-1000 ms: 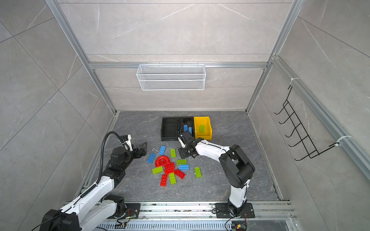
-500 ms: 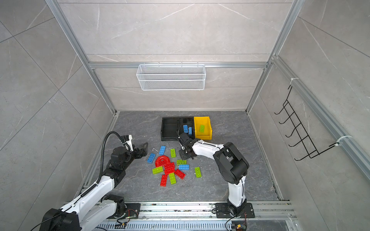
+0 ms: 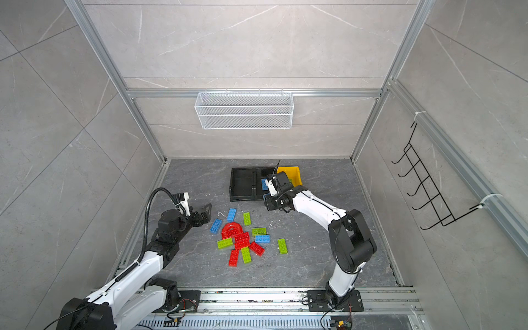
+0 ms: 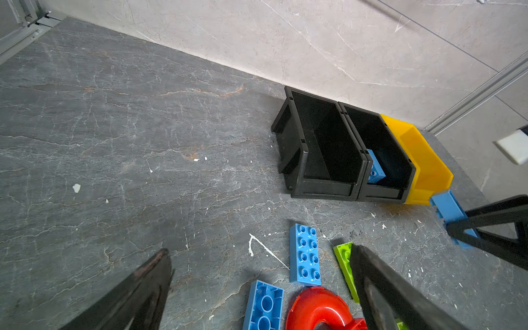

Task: Sort the legos into containers by color
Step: 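Carry the blue brick over the black bin and open the right gripper, then draw the right arm back while the left gripper reaches toward a blue brick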

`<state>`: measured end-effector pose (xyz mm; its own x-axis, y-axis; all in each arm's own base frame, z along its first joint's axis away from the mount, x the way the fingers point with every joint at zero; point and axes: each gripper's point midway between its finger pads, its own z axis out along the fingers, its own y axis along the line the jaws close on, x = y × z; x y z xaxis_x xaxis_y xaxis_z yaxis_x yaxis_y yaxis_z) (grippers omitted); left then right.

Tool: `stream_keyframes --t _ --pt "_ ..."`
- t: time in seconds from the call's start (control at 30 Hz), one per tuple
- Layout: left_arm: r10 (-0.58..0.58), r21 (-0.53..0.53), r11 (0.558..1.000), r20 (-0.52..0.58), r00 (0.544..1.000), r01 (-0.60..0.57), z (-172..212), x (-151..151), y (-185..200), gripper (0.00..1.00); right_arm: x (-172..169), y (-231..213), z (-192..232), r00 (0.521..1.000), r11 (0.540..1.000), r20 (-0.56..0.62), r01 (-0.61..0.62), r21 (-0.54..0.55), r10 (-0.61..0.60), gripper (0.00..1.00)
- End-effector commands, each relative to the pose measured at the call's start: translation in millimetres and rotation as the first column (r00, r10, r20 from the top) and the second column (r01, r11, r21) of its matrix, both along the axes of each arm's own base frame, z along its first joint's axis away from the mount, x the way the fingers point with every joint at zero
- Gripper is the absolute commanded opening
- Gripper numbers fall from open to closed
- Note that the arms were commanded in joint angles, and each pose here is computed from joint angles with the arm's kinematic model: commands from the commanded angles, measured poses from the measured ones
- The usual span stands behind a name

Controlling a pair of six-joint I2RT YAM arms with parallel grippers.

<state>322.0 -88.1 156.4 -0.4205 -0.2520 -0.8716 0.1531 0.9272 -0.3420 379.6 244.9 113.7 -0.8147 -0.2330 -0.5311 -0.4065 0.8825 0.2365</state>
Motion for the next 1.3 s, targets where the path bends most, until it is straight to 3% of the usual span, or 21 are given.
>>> stream_keyframes --t 0.0,0.47,0.77,0.97,1.27 --pt "-0.02 0.006 1.0 0.057 0.998 0.02 16.9 6.8 -4.7 1.0 21.2 5.8 3.8 1.0 1.0 0.014 -0.018 0.023 0.018 0.15" --pt "-0.037 0.004 0.999 0.046 0.998 0.037 15.2 6.6 -8.4 1.0 102.9 23.9 -4.1 0.998 0.998 0.059 0.034 0.055 -0.037 0.19" --pt "-0.036 0.003 0.999 0.077 0.996 0.036 24.8 1.4 -7.3 1.0 108.6 14.7 9.0 0.996 0.997 0.068 0.056 0.059 -0.06 0.62" --pt "-0.08 0.05 0.996 0.084 0.993 0.076 27.5 -0.9 -19.8 1.0 77.7 -8.1 41.3 0.99 0.997 0.13 0.045 0.065 -0.054 0.71" --pt "-0.172 0.102 0.981 0.085 0.981 0.163 33.6 -6.3 -43.6 1.0 -39.6 -31.3 26.4 0.994 0.985 0.081 0.055 0.163 -0.069 0.72"
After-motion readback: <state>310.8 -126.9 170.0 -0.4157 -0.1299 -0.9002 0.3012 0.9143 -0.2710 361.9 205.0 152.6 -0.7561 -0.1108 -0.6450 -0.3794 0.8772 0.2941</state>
